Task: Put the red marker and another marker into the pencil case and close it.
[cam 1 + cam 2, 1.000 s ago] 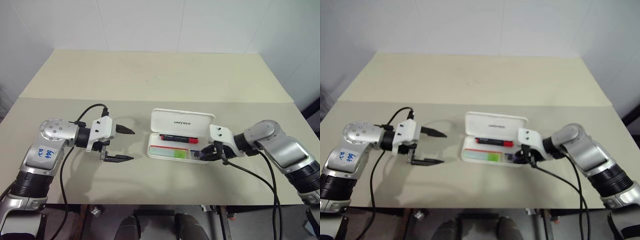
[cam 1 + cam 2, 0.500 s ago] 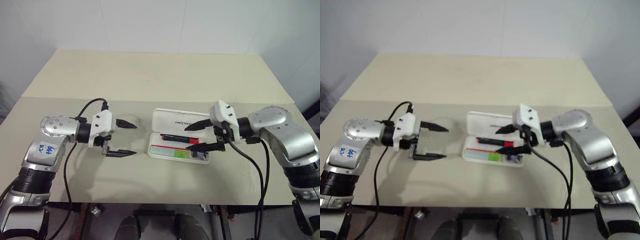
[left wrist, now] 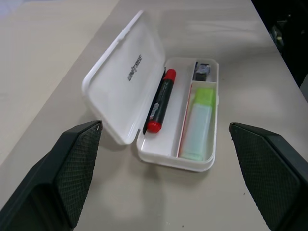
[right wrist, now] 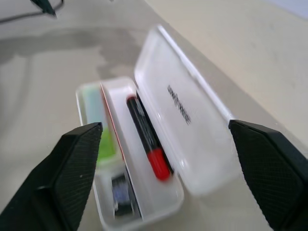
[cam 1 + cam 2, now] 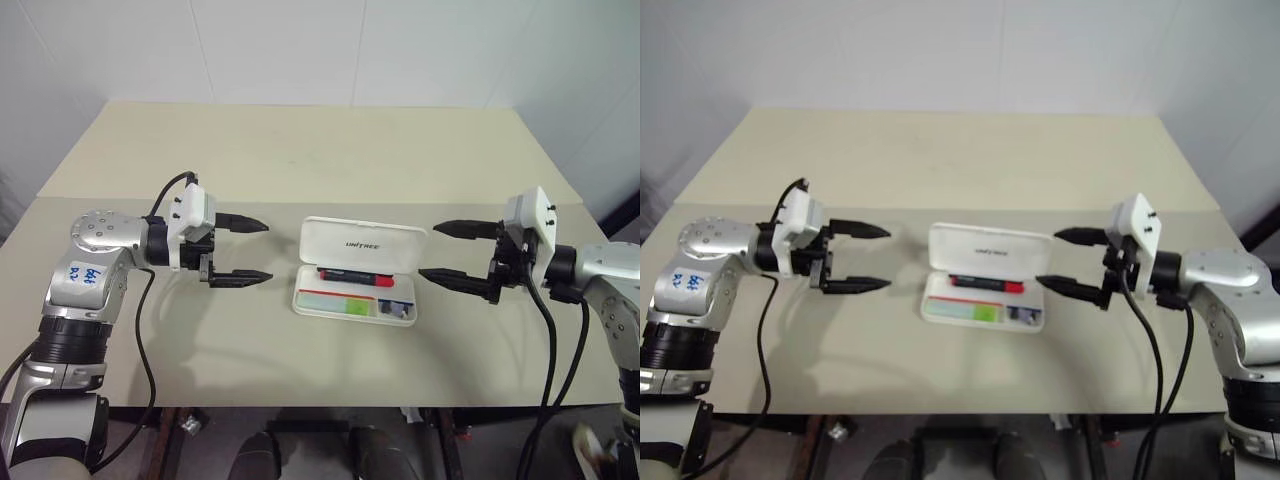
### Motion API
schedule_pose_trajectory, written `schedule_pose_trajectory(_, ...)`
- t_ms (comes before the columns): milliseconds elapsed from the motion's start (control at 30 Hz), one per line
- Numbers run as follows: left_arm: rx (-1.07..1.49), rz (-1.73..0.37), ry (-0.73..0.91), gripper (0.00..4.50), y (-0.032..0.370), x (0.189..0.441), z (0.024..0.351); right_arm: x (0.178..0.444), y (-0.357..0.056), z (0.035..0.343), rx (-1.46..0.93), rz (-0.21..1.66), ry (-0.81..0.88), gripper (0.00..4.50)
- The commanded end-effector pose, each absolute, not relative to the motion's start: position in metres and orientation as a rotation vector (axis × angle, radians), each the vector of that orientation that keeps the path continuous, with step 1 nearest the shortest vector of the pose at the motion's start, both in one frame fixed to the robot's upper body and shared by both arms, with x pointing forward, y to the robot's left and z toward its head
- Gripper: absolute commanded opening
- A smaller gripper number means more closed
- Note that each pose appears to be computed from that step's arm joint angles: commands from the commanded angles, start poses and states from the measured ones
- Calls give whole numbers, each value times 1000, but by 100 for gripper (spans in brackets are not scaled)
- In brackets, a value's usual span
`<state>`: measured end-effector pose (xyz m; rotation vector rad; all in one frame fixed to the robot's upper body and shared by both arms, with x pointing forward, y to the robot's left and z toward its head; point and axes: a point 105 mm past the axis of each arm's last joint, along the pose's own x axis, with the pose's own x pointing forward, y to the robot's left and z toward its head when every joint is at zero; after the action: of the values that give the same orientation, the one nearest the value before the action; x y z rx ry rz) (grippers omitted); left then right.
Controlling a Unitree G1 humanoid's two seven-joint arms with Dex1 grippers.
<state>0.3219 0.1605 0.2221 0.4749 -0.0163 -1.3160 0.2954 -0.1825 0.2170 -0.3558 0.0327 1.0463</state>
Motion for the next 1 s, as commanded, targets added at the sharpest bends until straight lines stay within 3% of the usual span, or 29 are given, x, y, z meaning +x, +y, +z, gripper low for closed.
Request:
schedule_pose_trajectory(33,454,-1299,-76,450,166,322,241,286,-189,236,-374,1027,-33,447)
schedule_pose_trajectory(200,400,-1279,-94,450,172,325,246,283,-188,245,-366,1001,-74,447)
schedule_pose_trajectory(300,393,-1267,-109,388,174,327,248,281,-187,244,-355,1004,-70,450)
schedule_pose_trajectory(600,375,-1242,-117,84,177,332,247,276,-187,248,-379,1001,-78,450)
schedule_pose_trajectory(700,374,-1225,-124,3,175,337,246,277,-185,246,-375,999,-82,450)
schedule_pose_trajectory(1000,447,-961,-158,3,162,389,236,285,-186,250,-355,938,-131,450)
